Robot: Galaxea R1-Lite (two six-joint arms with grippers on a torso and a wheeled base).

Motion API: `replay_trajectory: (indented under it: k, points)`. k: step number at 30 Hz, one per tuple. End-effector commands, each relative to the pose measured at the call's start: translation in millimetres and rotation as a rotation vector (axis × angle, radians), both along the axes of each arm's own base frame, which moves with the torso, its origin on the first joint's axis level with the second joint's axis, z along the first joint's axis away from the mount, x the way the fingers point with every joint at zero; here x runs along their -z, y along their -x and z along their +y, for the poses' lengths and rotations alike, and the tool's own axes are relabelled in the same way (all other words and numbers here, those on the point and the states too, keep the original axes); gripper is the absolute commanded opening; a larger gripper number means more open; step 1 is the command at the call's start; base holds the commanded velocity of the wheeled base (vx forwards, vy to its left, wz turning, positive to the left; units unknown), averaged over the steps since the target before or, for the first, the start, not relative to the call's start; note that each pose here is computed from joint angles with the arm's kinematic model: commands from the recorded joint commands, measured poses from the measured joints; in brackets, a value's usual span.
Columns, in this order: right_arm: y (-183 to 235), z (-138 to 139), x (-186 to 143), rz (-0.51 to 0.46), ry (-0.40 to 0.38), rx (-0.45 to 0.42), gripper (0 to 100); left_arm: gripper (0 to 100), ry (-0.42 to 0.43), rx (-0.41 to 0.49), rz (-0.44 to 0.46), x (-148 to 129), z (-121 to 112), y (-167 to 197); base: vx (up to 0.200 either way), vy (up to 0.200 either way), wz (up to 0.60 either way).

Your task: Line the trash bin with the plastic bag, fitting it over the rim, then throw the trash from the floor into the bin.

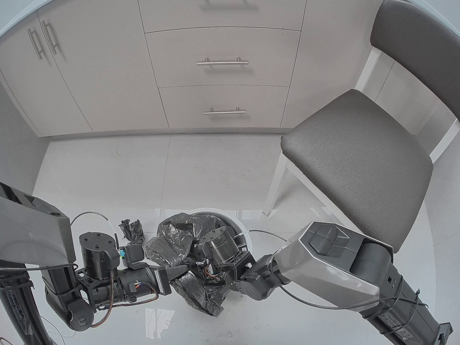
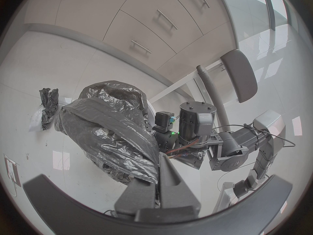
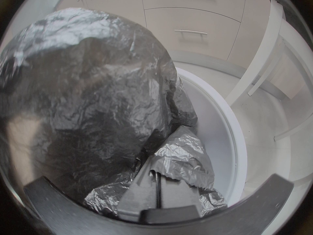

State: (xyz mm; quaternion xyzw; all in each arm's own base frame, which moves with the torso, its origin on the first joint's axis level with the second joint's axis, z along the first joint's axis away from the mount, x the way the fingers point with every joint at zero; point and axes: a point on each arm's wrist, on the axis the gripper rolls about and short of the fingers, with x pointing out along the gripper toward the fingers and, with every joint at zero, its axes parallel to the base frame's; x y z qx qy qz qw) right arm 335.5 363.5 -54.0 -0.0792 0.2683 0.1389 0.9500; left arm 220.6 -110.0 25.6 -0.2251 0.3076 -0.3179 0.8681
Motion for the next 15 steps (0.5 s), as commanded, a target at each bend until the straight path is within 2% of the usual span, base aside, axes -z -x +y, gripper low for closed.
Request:
replay_trajectory:
  k: [1,14,15]
  points:
    - [-4.4,3.7,3.5,-0.007,0.000,0.008,0,0,0.001,0.000,-0.001,-0.1,-0.1,-0.2,0.000,0.000,0.00]
    - [-9.1,8.9,1.1,0.005,0.013,0.010,0,0,0.000,-0.002,0.004,0.5,0.8,0.1,0.000,0.000,0.00]
    - [-9.1,8.9,1.1,0.005,0.013,0.010,100,0,0.000,-0.002,0.002,0.4,0.7,-0.3,0.000,0.000,0.00]
